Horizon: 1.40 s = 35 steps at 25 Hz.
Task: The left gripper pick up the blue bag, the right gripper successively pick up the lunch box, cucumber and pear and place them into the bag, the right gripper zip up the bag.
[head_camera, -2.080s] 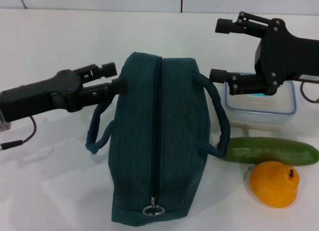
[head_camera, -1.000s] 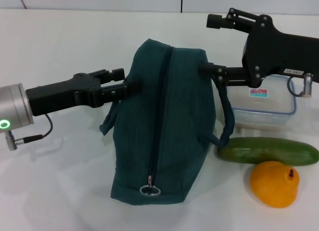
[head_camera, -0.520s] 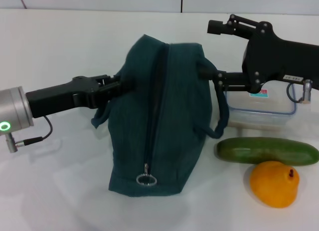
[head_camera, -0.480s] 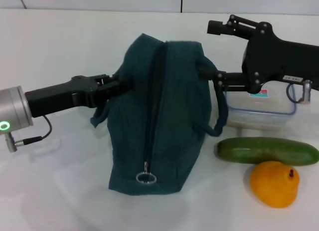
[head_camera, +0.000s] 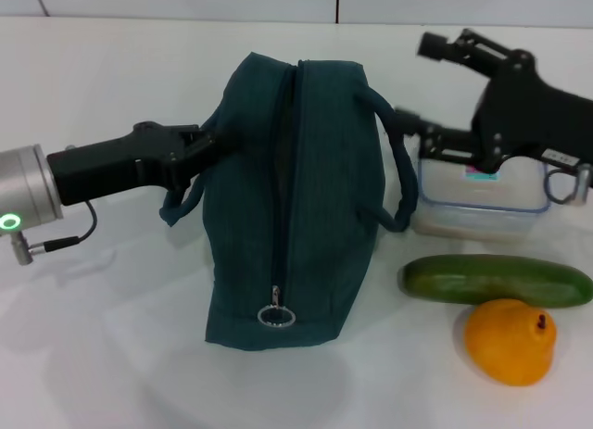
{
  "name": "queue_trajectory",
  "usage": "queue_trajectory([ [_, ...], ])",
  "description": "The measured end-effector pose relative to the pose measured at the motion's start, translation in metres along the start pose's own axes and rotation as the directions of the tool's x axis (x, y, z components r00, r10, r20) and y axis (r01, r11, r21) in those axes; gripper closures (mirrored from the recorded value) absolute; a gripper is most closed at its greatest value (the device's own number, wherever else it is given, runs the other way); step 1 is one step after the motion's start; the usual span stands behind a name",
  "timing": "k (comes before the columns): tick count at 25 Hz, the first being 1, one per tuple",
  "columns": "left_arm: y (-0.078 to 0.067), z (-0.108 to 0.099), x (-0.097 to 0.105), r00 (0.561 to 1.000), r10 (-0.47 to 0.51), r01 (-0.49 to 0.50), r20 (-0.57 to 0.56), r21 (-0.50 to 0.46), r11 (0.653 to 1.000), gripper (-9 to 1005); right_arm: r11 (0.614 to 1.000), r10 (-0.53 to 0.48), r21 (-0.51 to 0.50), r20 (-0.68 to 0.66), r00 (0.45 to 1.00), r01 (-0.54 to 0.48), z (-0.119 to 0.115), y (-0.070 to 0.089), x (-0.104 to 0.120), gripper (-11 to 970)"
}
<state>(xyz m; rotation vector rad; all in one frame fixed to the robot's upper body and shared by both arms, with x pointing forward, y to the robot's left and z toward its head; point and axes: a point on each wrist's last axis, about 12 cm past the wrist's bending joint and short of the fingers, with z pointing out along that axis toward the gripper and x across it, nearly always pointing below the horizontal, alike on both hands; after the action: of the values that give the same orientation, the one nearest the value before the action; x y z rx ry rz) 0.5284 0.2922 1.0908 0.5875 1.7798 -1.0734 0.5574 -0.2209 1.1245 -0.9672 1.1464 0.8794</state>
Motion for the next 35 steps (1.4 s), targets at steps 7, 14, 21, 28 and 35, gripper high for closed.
queue_trajectory([
  [7, 0.000, 0.000, -0.003, 1.000, 0.025, -0.025, -0.006, 0.009, 1.000, 952, 0.965, 0.176, 0.174, 0.135, 0.975, -0.199, -0.027, 0.012, 0.020, 119],
  [14, -0.009, 0.001, 0.002, 0.994, 0.113, -0.113, 0.011, 0.065, 0.991, 953, 0.876, 0.293, 0.308, 0.273, 0.917, -0.371, -0.059, 0.032, 0.035, 120],
  [21, -0.009, 0.003, 0.005, 0.989, 0.148, -0.148, 0.011, 0.072, 0.986, 954, 0.750, 0.411, 0.401, 0.342, 0.845, -0.527, -0.079, 0.040, 0.049, 120],
  [28, -0.009, 0.005, 0.006, 0.984, 0.179, -0.179, 0.008, 0.069, 0.981, 955, 0.572, 0.514, 0.462, 0.442, 0.735, -0.678, -0.102, 0.048, 0.062, 119],
  [35, -0.009, 0.006, 0.006, 0.978, 0.207, -0.207, 0.003, 0.070, 0.976, 955, 0.471, 0.638, 0.431, 0.436, 0.635, -0.770, -0.103, 0.055, 0.072, 119],
])
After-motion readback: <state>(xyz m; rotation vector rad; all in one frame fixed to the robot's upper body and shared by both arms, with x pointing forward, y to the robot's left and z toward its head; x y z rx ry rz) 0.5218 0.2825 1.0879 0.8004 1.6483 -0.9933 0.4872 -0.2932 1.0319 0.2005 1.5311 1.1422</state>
